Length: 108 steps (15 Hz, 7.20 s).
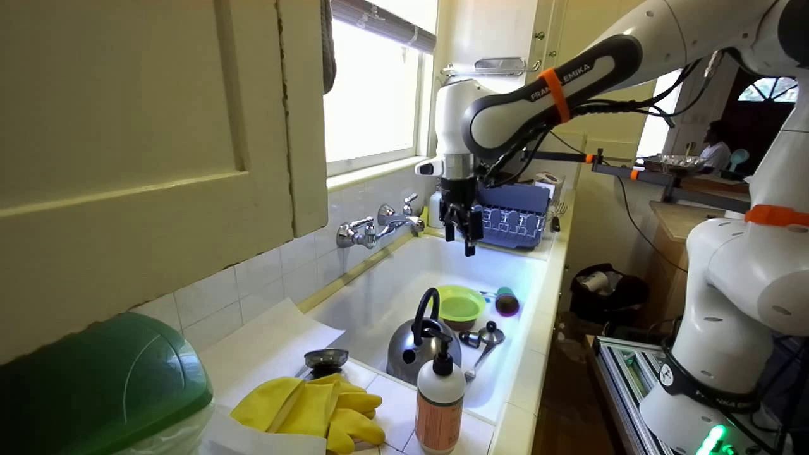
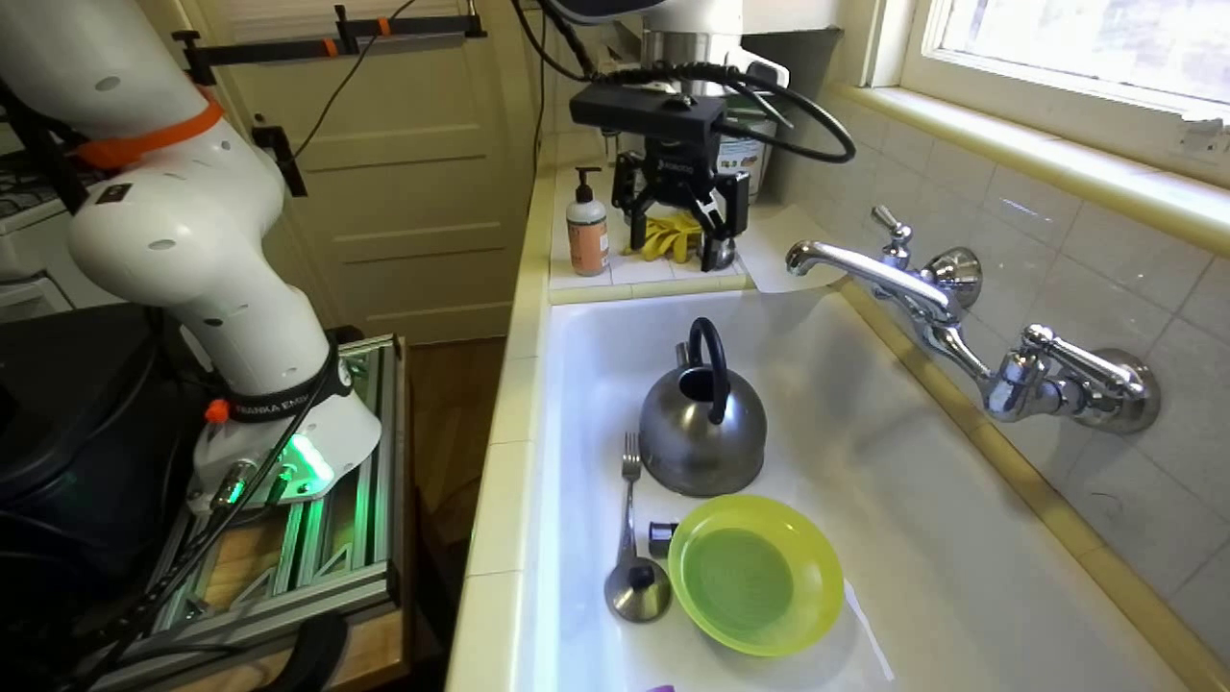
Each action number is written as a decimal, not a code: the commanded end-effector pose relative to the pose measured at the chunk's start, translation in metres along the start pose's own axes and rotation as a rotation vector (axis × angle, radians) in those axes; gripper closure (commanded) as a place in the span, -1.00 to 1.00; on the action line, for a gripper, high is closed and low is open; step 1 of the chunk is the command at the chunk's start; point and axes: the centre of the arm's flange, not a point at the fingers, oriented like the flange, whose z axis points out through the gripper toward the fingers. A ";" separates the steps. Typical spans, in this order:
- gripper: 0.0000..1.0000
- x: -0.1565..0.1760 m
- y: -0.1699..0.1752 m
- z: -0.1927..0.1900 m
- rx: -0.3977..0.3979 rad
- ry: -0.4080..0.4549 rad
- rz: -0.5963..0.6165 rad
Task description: Move the faucet head to the left and put the kettle under the faucet head
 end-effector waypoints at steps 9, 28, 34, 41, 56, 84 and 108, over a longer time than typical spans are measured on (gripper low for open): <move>-1.00 0.059 0.005 0.079 -0.064 0.085 -0.250; -0.30 0.088 -0.014 0.114 -0.153 -0.104 -0.504; 0.10 0.090 -0.016 0.117 -0.172 -0.126 -0.536; 0.90 0.092 -0.013 0.113 -0.178 -0.124 -0.522; 0.89 0.080 0.019 0.106 -0.195 -0.107 -0.245; 0.89 0.072 0.067 0.110 -0.252 -0.074 -0.004; -1.00 0.109 0.002 0.083 -0.068 -0.057 -0.120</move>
